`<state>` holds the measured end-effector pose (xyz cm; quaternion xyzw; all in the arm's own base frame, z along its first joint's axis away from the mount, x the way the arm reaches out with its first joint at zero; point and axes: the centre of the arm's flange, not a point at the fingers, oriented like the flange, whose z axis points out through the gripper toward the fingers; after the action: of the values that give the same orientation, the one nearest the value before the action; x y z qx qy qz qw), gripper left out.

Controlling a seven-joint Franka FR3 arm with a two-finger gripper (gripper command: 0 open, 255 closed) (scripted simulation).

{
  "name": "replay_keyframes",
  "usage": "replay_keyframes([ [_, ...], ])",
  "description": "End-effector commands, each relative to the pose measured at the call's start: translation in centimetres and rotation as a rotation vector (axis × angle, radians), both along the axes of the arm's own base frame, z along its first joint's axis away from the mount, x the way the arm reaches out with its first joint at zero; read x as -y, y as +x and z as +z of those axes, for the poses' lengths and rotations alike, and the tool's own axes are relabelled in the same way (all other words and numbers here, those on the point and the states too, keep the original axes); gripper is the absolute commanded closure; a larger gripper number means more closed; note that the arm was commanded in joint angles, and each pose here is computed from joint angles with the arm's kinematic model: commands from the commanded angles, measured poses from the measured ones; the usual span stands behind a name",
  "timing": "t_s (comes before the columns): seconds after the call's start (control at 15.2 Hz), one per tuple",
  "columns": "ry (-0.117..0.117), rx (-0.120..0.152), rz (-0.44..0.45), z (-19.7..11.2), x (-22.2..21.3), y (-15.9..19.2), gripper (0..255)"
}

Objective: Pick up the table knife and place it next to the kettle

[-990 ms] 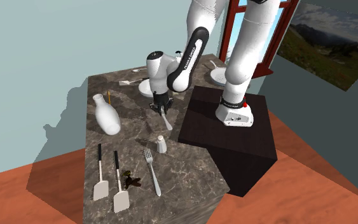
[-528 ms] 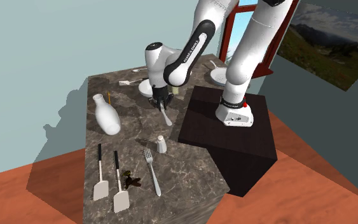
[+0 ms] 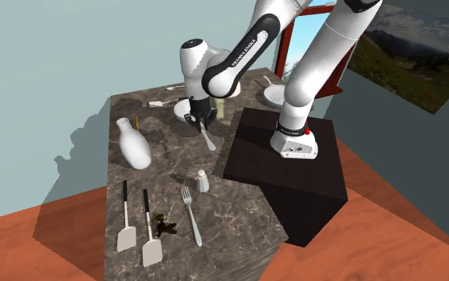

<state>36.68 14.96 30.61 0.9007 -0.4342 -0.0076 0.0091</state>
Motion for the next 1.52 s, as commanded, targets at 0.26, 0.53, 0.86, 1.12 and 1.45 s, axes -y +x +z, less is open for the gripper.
replay_keyframes([
  [0.26, 0.0, -0.001, 0.0, 3.1, 0.0, 0.0, 255],
  [0.53, 0.0, -0.001, 0.0, 5.2, 0.0, 0.0, 255],
  [0.86, 0.0, -0.001, 0.0, 7.9, 0.0, 0.0, 255],
  [1.12, 0.0, -0.001, 0.0, 8.2, 3.9, -0.8, 255],
  [1.45, 0.0, -0.001, 0.0, 8.2, 10.4, -2.1, 255],
])
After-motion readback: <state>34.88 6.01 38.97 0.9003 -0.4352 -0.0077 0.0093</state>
